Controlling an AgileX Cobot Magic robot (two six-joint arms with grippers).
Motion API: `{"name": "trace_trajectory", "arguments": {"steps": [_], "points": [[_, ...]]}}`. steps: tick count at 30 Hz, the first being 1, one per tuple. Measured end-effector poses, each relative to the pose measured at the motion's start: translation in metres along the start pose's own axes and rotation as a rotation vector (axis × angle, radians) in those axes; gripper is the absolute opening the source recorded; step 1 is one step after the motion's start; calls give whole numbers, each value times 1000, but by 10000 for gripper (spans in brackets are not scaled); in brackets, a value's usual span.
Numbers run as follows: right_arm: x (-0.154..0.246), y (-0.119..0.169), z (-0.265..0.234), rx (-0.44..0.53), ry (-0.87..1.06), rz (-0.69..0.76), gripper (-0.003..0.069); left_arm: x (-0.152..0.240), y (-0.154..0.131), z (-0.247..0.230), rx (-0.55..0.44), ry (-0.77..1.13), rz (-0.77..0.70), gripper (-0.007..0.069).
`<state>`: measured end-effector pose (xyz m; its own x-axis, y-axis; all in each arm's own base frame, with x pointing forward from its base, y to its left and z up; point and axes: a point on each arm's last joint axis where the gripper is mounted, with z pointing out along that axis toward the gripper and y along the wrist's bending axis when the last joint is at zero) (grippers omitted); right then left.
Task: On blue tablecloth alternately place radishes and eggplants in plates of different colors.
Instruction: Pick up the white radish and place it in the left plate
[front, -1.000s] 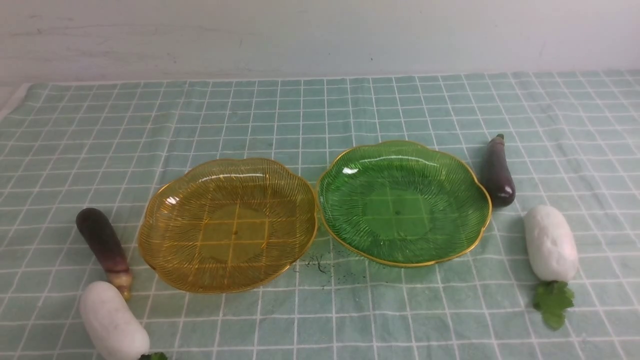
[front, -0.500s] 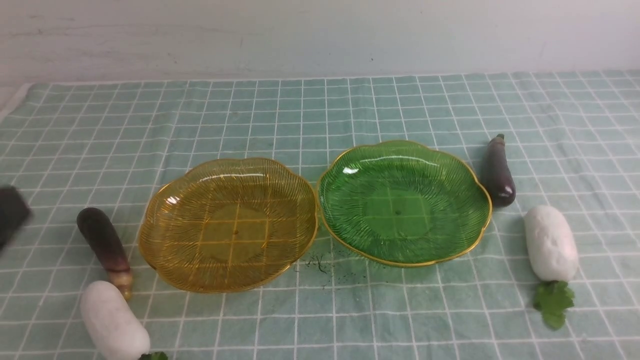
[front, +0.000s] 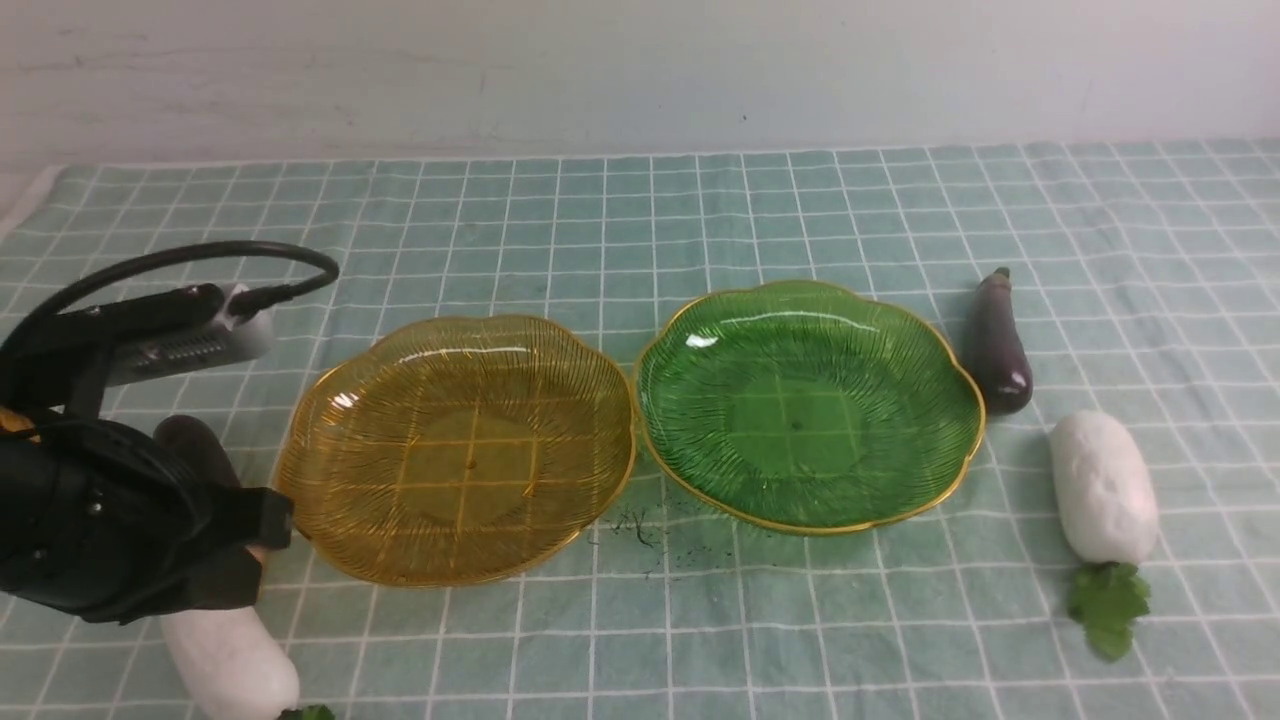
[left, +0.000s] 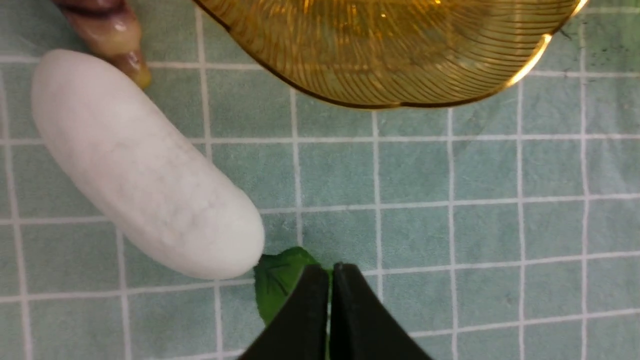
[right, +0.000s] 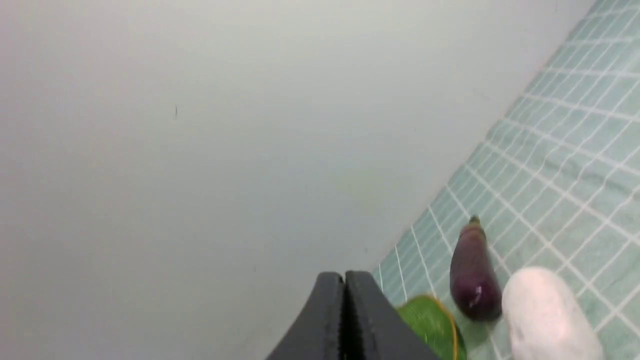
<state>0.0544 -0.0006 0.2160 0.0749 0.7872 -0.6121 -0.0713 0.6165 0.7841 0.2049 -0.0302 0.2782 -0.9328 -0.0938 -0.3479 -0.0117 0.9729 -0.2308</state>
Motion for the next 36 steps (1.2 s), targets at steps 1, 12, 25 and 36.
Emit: {"name": "trace_trajectory", "arguments": {"steps": [1,12,25,36], "points": [[0,7,0,-12,47,-36,-13,0,1,0,-11,1,-14,-8],[-37,103,48,-65,598,-538,-13,-3,19,6,-205,15,-107,144],[-19,104,92,-106,881,-526,-13,-17,30,71,-267,168,-301,624],[-18,111,93,-180,869,-504,-13,-21,38,113,-295,243,-317,606]]}}
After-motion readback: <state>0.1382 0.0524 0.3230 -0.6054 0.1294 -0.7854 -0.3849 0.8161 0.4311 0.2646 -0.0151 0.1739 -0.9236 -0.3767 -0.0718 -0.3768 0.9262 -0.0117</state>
